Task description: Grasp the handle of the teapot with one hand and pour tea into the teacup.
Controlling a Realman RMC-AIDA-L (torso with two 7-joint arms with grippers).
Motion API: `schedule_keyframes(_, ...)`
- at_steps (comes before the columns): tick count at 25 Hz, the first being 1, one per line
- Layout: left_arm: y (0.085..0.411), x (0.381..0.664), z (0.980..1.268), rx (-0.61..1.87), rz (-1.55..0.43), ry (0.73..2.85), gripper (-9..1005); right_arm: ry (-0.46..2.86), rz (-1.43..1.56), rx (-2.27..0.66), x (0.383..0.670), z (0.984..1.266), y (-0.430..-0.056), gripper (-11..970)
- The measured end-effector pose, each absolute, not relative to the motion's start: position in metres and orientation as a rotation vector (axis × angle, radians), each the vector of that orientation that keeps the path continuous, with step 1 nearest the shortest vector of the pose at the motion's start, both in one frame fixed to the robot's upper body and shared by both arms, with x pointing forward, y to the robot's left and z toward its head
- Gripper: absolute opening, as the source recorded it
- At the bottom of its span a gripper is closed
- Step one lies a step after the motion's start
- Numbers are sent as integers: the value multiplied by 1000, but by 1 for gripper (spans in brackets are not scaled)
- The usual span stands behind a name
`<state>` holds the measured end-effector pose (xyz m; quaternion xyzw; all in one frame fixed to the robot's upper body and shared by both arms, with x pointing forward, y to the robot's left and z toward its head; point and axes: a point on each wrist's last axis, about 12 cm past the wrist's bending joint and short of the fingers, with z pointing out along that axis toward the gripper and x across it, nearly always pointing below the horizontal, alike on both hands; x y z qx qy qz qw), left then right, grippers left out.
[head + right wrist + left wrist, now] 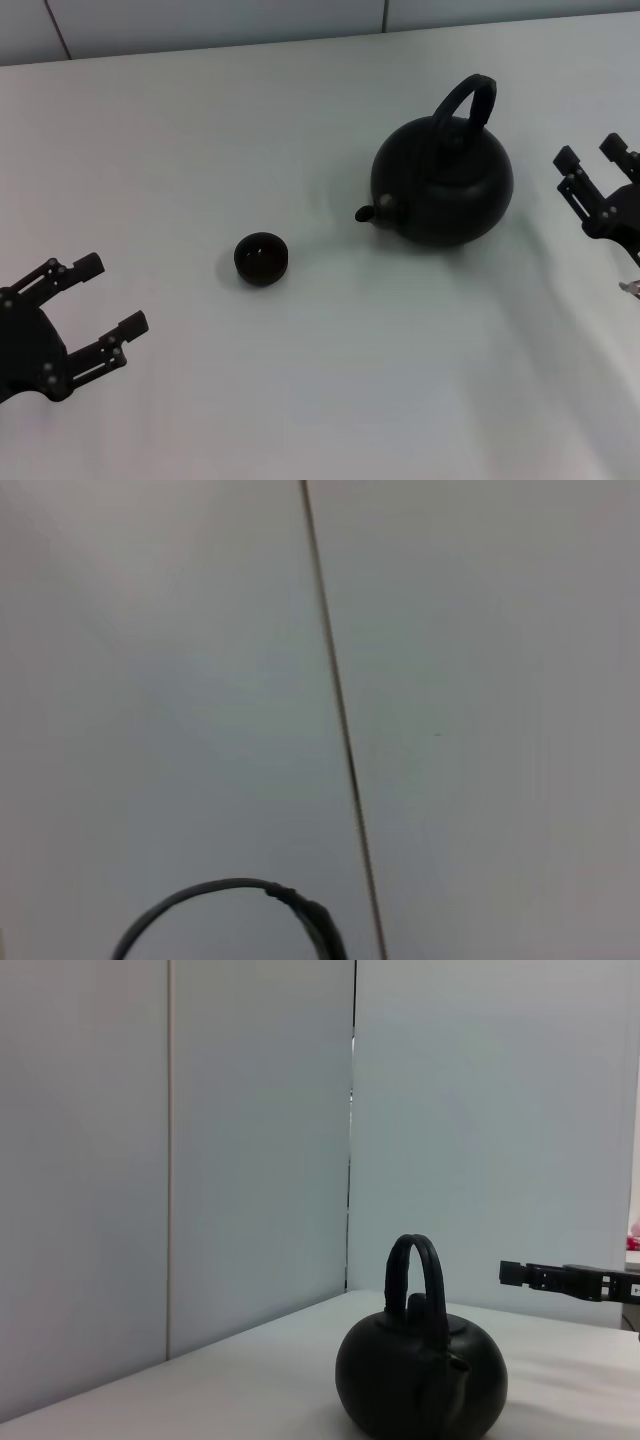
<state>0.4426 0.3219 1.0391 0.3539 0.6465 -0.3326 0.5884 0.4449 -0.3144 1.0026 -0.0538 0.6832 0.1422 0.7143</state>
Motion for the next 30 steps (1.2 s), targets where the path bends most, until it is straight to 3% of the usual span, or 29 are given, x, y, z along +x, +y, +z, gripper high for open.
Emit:
schedule_keyframes(7,321,450,1042,878,-792,1508,799,1469,515,-477,446,1022,-316,621)
schedule_keyframes(9,324,467,1053,957,-821,1519,799,1497,648,-642,456,1037,-321,621)
schedule_keyframes(11,324,467,1053,957,-821,1519,798,1530,709,-751,465,1048,-325,621)
schedule_keyframes(12,330,484,1065,1028,-840,1555,798,1550,726,-803,470,1052,-326,621)
schedule_keyframes(16,336,510,1088,1129,-847,1630,799,1672,778,-996,484,1065,-329,620)
schedule_keyframes(30,327,533,1109,1301,-858,1742,799,1741,761,-1151,487,1075,-330,621)
